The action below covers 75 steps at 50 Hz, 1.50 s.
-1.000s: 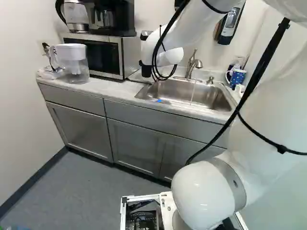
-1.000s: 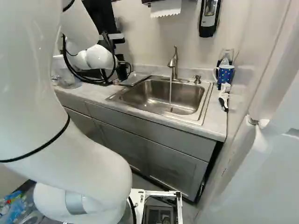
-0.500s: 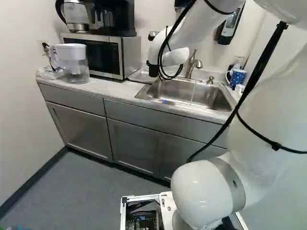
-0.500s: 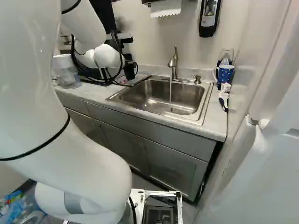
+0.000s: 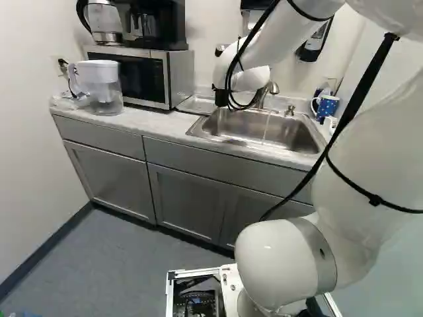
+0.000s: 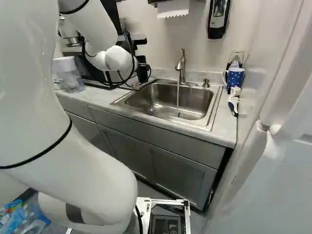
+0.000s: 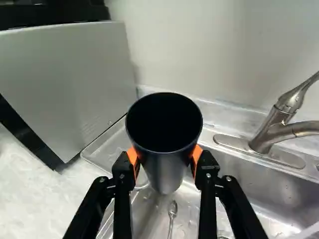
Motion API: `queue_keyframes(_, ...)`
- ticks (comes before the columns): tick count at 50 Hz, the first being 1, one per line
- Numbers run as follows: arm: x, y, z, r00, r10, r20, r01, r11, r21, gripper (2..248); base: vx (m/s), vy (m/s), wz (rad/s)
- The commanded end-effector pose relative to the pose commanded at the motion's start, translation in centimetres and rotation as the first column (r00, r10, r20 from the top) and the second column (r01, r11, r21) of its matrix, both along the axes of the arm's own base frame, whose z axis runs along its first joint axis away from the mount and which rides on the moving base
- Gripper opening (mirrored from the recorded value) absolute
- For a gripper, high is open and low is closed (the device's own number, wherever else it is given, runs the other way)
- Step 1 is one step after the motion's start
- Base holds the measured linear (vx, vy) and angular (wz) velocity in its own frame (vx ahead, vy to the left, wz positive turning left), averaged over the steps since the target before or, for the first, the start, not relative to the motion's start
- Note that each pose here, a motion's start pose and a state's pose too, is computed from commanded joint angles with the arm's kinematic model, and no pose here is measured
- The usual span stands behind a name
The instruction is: Rinse the cup and place it in the tray
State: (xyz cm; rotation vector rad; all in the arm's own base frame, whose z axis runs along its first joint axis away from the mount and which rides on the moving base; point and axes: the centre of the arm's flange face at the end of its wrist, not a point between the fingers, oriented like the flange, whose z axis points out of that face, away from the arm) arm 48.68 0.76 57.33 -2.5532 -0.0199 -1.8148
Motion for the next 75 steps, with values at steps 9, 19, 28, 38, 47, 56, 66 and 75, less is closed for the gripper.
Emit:
queue_keyframes(9, 0.1, -1.3, -0.9, 0.999, -0.028, -0.019, 0.028, 1.0, 0.0, 121, 0.0, 0.0, 0.0)
queue_keyframes(19, 0.3, -2.8, -2.0, 0.997, -0.058, -0.048, 0.058, 0.998, -0.001, 121, 0.0, 0.0, 0.0)
queue_keyframes(28, 0.4, -4.2, -3.1, 0.993, -0.085, -0.079, 0.086, 0.996, -0.001, 121, 0.0, 0.0, 0.0)
queue_keyframes(38, 0.6, -5.4, -4.3, 0.987, -0.109, -0.116, 0.109, 0.994, -0.002, 121, 0.0, 0.0, 0.0)
queue_keyframes(47, 0.7, -6.3, -5.4, 0.981, -0.126, -0.147, 0.127, 0.992, -0.002, 121, 0.0, 0.0, 0.0)
queue_keyframes(56, 0.4, -7.4, -6.4, 0.975, -0.148, -0.168, 0.15, 0.989, -0.003, 121, 0.0, 0.0, 0.0)
queue_keyframes(66, -0.4, -8.8, -7.5, 0.966, -0.177, -0.19, 0.18, 0.984, -0.003, 121, 0.0, 0.0, 0.0)
queue_keyframes(75, -1.3, -10.1, -8.5, 0.956, -0.204, -0.211, 0.208, 0.978, -0.003, 121, 0.0, 0.0, 0.0)
